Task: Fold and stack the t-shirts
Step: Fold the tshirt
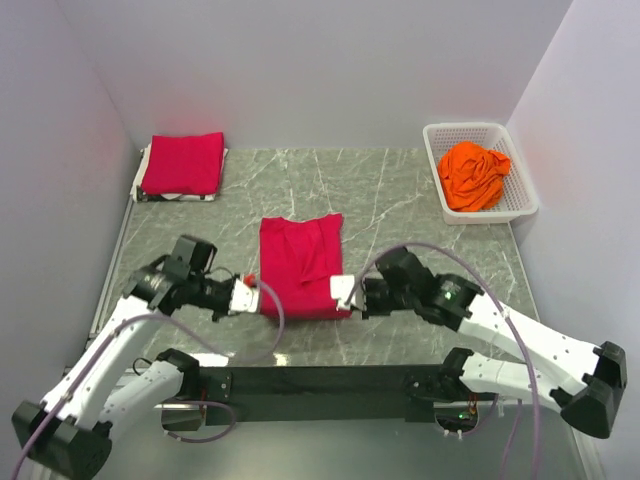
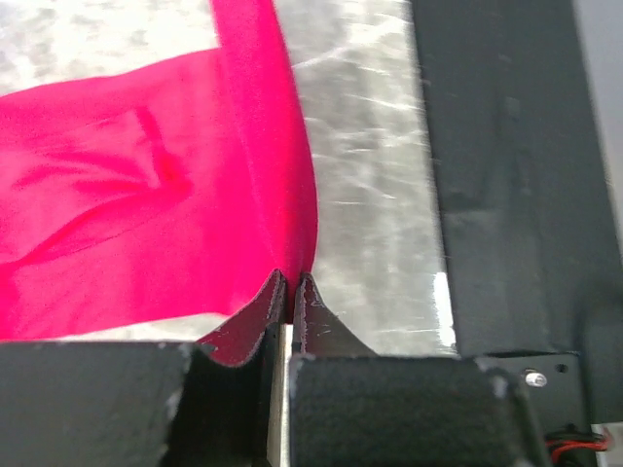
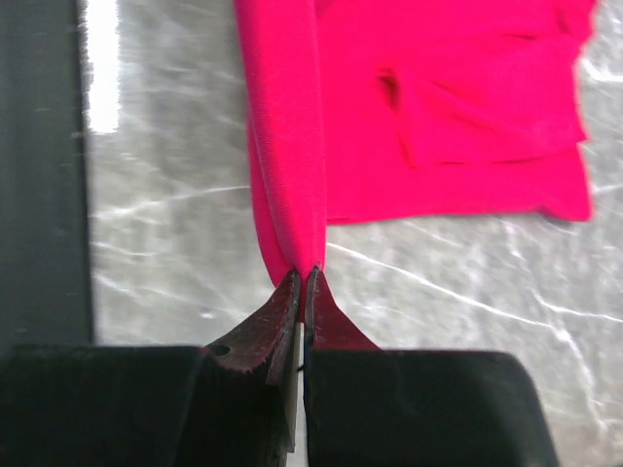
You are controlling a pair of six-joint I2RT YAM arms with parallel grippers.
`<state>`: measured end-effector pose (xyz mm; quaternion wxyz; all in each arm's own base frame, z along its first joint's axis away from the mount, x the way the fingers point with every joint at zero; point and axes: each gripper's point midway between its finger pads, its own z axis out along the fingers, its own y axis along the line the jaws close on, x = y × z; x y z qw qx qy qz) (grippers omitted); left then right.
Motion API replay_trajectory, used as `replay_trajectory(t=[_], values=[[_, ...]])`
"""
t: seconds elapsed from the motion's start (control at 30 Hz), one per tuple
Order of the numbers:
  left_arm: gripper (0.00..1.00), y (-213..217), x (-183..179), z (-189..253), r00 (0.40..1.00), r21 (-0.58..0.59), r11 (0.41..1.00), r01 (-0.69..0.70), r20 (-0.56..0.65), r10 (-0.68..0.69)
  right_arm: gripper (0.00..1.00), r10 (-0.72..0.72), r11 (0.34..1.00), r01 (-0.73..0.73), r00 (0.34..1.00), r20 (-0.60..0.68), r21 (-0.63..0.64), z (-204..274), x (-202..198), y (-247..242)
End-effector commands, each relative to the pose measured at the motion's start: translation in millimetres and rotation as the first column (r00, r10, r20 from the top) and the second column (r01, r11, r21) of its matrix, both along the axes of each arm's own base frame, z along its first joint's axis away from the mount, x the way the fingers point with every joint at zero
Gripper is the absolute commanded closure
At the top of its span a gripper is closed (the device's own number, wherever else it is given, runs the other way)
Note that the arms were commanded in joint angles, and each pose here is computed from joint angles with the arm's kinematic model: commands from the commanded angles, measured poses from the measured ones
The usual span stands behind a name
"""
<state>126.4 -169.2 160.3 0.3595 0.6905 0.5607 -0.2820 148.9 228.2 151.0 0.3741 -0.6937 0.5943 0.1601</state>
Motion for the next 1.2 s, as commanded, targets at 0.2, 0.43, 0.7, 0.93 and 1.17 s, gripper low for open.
replay_trajectory(t=[0.2,0.43,0.7,0.93,1.17], values=[[0.99,3,94,37,0.997,-0.066,0.997,-0.048,-0.066,0.044,1.00,0.039,0.999,-0.038,0.999,0.033,-0.029,42,77,8],[0.99,12,191,41,0.981,-0.061,0.990,-0.123,-0.157,0.112,1.00,0.003,0.998,-0.004,1.000,-0.014,-0.068,43,170,15],[0.95,11,294,-20,0.935,-0.008,0.971,-0.238,-0.272,0.227,1.00,-0.056,0.987,0.039,0.992,-0.110,-0.153,-23,262,25],[0.85,1,346,-72,0.889,0.053,0.935,-0.352,-0.293,0.351,1.00,-0.112,0.971,0.080,0.985,-0.131,-0.227,-70,292,23],[0.65,-1,343,-71,0.854,0.078,0.921,-0.382,-0.350,0.384,0.65,-0.254,0.948,0.226,0.962,-0.104,-0.226,-68,317,18]])
